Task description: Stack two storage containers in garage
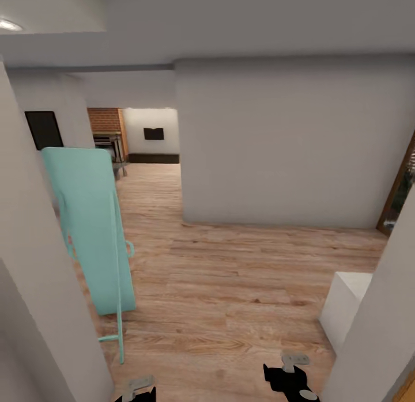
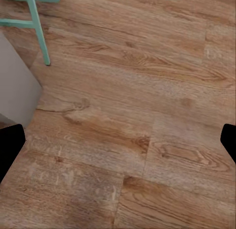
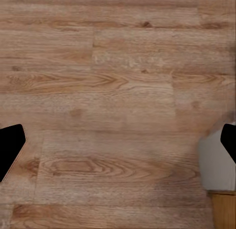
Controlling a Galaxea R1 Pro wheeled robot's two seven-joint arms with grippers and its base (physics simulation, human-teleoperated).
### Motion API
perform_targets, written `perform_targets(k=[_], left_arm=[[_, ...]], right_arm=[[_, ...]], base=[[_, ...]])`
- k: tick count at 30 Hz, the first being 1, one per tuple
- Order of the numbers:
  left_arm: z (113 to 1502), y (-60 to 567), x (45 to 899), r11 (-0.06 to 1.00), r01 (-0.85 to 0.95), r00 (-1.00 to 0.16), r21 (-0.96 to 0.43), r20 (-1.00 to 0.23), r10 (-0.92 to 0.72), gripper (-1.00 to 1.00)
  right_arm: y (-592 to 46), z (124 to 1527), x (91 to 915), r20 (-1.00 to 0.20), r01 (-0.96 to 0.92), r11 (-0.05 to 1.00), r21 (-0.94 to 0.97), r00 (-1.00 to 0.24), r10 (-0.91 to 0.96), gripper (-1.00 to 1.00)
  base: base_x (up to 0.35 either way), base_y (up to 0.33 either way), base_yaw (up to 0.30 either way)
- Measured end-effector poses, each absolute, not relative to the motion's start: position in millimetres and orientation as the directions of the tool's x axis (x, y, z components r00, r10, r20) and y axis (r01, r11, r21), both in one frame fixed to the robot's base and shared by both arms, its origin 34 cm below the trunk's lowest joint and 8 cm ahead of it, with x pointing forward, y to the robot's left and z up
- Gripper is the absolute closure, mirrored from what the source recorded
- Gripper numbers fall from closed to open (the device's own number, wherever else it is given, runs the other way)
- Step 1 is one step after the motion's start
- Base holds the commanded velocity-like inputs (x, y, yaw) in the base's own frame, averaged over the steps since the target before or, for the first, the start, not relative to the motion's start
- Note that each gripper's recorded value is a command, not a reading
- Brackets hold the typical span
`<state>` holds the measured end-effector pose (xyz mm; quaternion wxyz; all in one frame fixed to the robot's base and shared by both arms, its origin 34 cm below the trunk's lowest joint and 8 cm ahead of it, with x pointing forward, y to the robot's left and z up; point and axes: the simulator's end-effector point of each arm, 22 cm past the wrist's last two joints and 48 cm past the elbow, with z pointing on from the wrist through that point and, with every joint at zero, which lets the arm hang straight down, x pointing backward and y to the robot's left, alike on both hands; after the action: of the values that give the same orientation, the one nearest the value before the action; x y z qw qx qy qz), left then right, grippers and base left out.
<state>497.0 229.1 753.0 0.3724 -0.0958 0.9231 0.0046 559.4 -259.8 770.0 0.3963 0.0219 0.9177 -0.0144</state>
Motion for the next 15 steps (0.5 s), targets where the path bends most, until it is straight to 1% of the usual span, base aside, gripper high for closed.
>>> perform_targets(k=[2, 5, 10, 15], left_arm=[[752.6, 229.3, 496.8, 0.981, -0.181, -0.705, -0.063, -0.688, -0.174, -1.0], [752.3, 229.2, 496.5, 0.982, -0.181, -0.705, -0.062, -0.687, -0.174, -1.0], [752.2, 229.1, 496.5, 0.982, -0.181, -0.706, -0.062, -0.687, -0.174, -1.0], [752.3, 228.8, 496.5, 0.982, -0.181, -0.706, -0.062, -0.687, -0.174, -1.0]], right_arm=[[-259.8, 769.6, 559.2, -0.727, 0.052, 0.999, -0.009, -0.686, 0.029, -1.0], [-259.9, 769.5, 559.1, -0.727, 0.052, 0.999, -0.009, -0.686, 0.029, -1.0], [-259.9, 769.2, 558.9, -0.727, 0.052, 0.999, -0.009, -0.686, 0.029, -1.0], [-260.0, 769.3, 559.0, -0.727, 0.052, 0.999, -0.009, -0.686, 0.029, -1.0]], base=[[0.326, 0.0, 0.198], [0.326, 0.0, 0.074], [0.326, -0.002, 0.014], [0.326, -0.1, 0.001]])
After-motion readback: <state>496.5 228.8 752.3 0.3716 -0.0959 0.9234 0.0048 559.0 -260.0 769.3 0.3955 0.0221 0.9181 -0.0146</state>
